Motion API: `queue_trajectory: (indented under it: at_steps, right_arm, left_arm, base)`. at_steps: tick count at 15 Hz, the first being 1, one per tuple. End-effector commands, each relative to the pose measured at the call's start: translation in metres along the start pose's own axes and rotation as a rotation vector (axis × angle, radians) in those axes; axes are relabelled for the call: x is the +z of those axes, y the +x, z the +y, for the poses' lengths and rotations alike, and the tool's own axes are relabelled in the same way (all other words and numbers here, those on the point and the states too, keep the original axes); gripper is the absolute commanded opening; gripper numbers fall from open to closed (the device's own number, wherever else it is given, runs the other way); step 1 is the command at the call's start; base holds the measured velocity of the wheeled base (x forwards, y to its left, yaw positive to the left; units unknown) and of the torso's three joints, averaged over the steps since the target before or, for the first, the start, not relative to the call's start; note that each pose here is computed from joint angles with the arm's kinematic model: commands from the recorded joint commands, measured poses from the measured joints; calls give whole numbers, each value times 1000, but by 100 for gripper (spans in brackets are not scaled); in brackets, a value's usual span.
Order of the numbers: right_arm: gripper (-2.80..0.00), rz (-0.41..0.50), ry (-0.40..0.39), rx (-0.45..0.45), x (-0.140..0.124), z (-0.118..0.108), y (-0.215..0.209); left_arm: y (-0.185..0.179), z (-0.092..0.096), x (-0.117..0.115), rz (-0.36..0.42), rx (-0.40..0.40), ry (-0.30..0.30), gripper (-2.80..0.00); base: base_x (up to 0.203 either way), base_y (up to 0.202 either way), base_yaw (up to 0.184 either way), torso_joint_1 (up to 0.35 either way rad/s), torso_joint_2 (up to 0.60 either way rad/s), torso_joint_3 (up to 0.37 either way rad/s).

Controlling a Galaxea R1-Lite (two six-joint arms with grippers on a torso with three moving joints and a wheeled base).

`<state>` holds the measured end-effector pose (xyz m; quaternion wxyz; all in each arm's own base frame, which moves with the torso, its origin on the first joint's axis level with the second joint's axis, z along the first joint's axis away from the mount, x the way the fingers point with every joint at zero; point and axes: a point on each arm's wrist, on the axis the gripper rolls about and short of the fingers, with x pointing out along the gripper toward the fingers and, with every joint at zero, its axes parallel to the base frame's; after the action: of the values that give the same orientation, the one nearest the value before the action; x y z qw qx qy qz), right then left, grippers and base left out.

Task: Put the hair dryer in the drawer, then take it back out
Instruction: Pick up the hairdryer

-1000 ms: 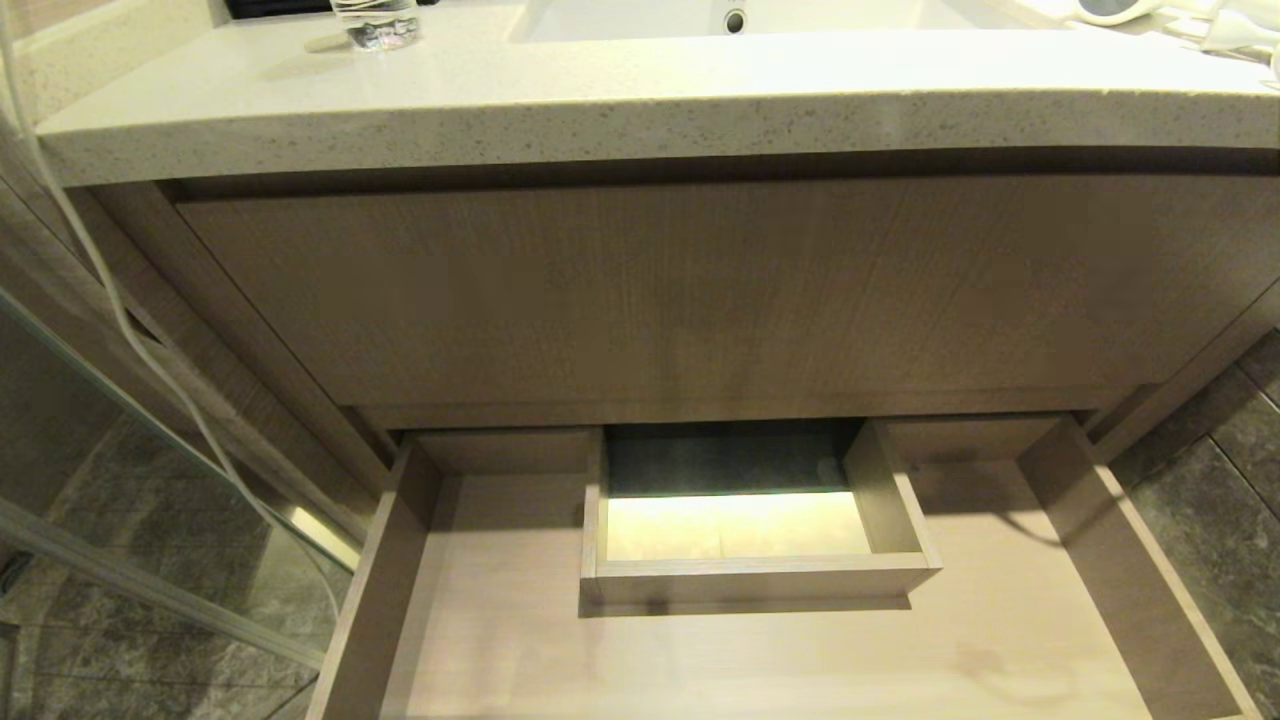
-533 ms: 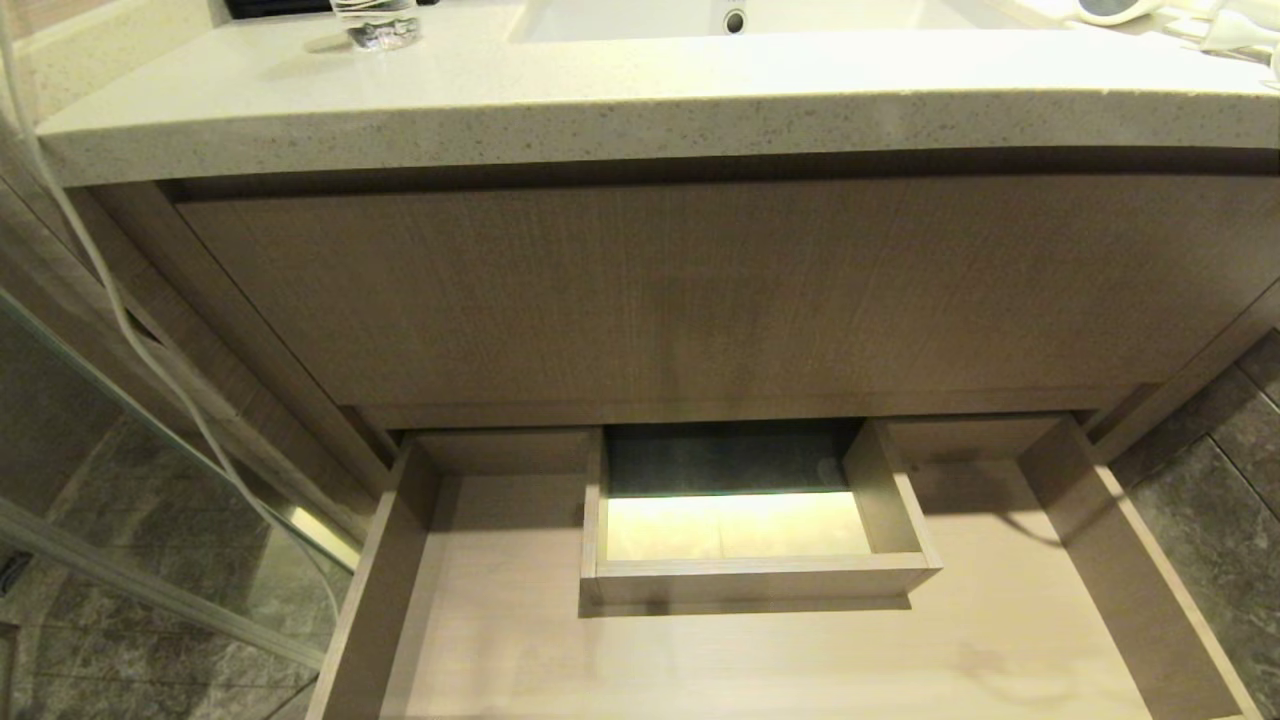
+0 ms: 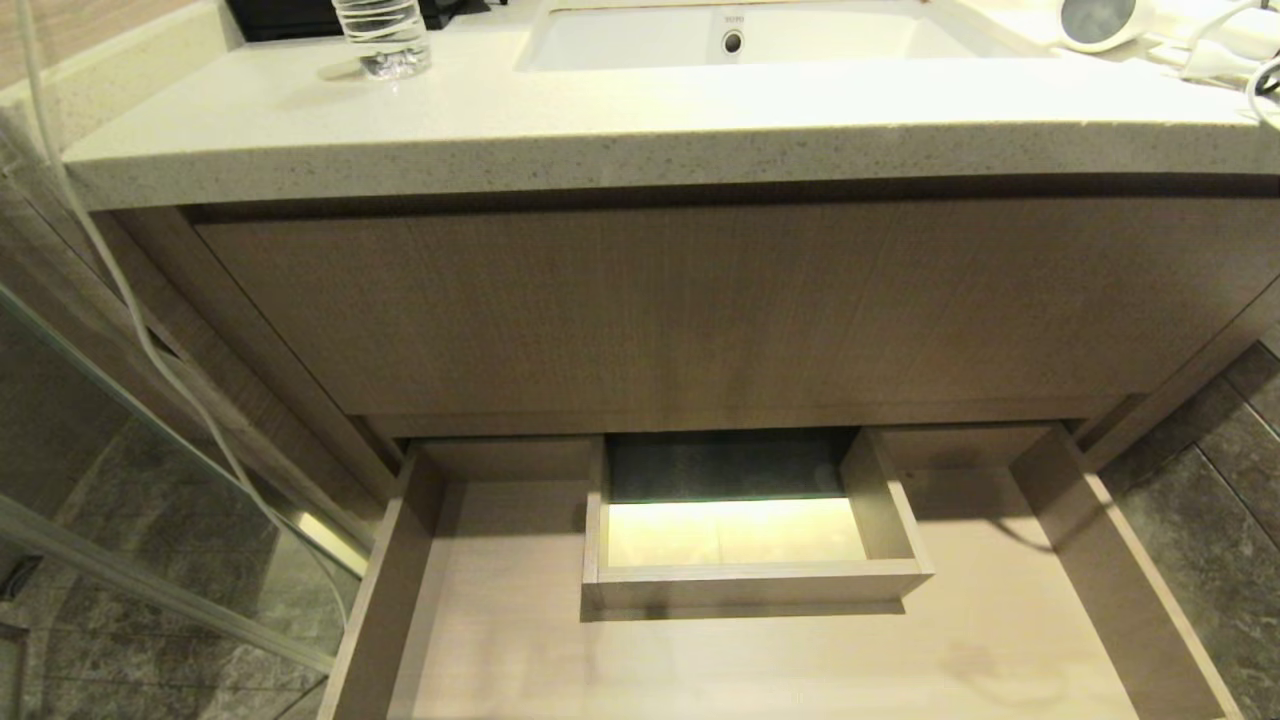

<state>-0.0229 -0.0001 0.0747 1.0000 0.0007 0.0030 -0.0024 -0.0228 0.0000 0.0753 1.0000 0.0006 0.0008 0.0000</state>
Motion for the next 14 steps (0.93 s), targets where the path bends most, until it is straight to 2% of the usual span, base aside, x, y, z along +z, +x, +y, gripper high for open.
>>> queue_trajectory:
  at_steps: [1,14]
  right_arm:
    - [-280,3,2,-1,0,0,0]
    - [-280,0,-3,2,0,0,0]
  left_arm:
    - [0,0,0,0,0,0,-280]
    - [0,0,0,0,0,0,-280]
  base:
    - [0,0,0,83,-396,-320]
    - [0,0,0,150,-473,-333]
